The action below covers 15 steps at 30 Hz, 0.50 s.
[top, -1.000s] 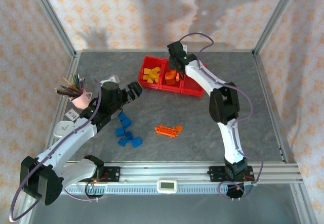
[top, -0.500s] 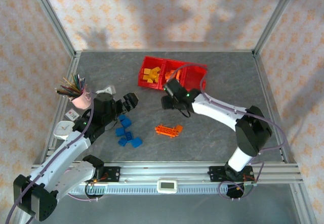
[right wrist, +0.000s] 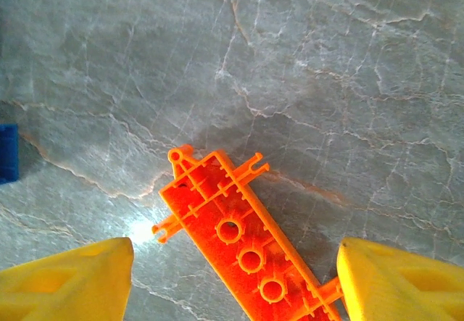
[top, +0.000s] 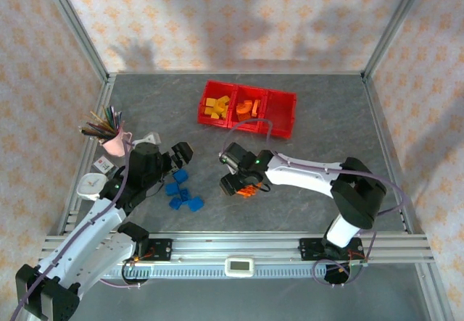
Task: Sort the legos into containers by color
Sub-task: Pick up the lego from the bottom-center of the table.
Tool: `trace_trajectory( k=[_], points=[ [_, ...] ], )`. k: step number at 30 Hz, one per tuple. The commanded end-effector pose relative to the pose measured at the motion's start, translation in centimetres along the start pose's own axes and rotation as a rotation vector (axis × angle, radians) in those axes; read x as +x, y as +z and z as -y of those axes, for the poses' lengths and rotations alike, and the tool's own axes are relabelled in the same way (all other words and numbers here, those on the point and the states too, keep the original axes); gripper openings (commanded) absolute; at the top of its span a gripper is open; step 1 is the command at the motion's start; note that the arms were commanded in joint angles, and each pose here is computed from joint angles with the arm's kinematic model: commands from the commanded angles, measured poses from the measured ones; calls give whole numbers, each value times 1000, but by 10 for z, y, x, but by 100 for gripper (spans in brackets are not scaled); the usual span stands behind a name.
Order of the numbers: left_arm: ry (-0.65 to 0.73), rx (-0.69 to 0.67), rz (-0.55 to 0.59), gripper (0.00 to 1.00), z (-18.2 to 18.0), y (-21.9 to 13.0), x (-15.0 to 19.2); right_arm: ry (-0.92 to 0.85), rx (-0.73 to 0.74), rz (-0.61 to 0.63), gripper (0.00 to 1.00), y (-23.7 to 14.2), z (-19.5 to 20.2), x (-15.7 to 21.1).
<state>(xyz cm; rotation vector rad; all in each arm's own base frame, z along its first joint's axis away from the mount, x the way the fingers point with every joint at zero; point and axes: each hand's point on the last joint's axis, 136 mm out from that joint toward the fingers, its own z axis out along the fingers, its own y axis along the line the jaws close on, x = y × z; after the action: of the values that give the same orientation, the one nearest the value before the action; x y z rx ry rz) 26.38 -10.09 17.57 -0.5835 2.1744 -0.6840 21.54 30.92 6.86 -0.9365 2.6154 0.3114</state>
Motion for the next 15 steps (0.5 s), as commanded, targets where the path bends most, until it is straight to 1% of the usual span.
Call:
trace_trajectory(
  k=[1, 5, 7, 10, 15],
  points=[
    [-21, -35, 13, 99, -11, -3, 1, -98, 27, -69, 74, 4, -1, 12],
    [-23, -45, 19, 99, -14, -4, 1, -170, 33, -116, 75, 7, -3, 25],
    [-26, -43, 19, 99, -14, -4, 1, -179, 66, -125, 75, 10, 3, 27],
    [-30, -46, 19, 99, -16, -3, 2, -194, 109, -140, 74, 16, 9, 25],
    [-39, -72, 45, 100, -20, -8, -3, -212, 135, -157, 74, 25, 11, 19]
  ],
)
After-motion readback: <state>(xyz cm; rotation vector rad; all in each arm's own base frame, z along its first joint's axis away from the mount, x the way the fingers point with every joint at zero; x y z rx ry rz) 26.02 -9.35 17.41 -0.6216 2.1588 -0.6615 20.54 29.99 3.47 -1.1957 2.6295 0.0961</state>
